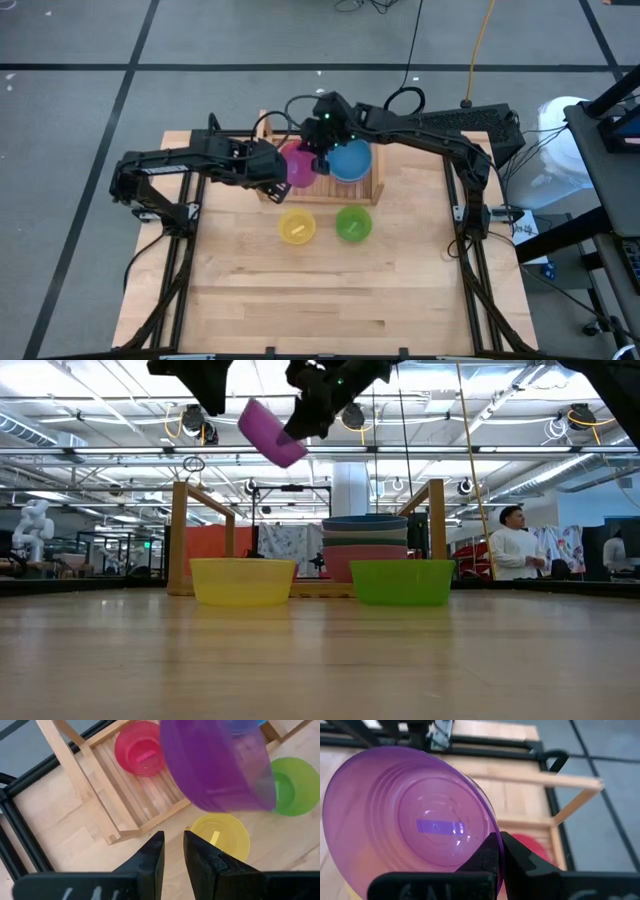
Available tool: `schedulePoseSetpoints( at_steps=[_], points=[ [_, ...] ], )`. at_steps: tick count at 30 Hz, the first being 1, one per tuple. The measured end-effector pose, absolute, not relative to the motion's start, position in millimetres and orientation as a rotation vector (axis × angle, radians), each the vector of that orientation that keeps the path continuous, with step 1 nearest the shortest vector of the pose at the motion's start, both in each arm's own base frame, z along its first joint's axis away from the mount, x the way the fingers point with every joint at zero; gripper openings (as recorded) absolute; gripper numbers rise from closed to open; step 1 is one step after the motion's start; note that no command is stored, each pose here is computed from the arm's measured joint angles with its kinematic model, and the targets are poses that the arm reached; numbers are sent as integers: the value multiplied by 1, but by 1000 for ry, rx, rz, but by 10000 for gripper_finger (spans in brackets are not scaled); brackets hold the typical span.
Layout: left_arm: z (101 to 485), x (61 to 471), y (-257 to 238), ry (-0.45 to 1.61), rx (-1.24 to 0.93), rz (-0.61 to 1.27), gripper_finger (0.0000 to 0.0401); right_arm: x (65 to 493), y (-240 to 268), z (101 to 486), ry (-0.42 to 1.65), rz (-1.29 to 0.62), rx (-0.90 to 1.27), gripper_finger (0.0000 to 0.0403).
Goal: Place and stack bowls onto a shelf
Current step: Stack the violet bowl into the red bowl on the shelf
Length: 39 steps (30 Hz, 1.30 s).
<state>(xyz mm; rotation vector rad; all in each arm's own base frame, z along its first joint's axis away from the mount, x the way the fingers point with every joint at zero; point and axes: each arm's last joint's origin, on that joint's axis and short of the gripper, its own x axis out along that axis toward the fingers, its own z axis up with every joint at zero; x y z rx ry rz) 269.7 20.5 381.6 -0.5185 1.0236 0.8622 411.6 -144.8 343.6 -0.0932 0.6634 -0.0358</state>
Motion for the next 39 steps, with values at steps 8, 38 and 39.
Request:
schedulePoseSetpoints(
  at_steps=[8, 38, 39],
  points=[
    [382, 269, 21, 1029, -494, 853, 79, 406, -161, 372, 563, -89, -124, 0],
    [383, 271, -28, 1235, 514, 89, 79, 359, -197, 356, 809, -427, 629, 0],
    [383, 271, -28, 1238, 542, 70, 79, 357, -199, 353, 818, -449, 672, 0]
  ],
)
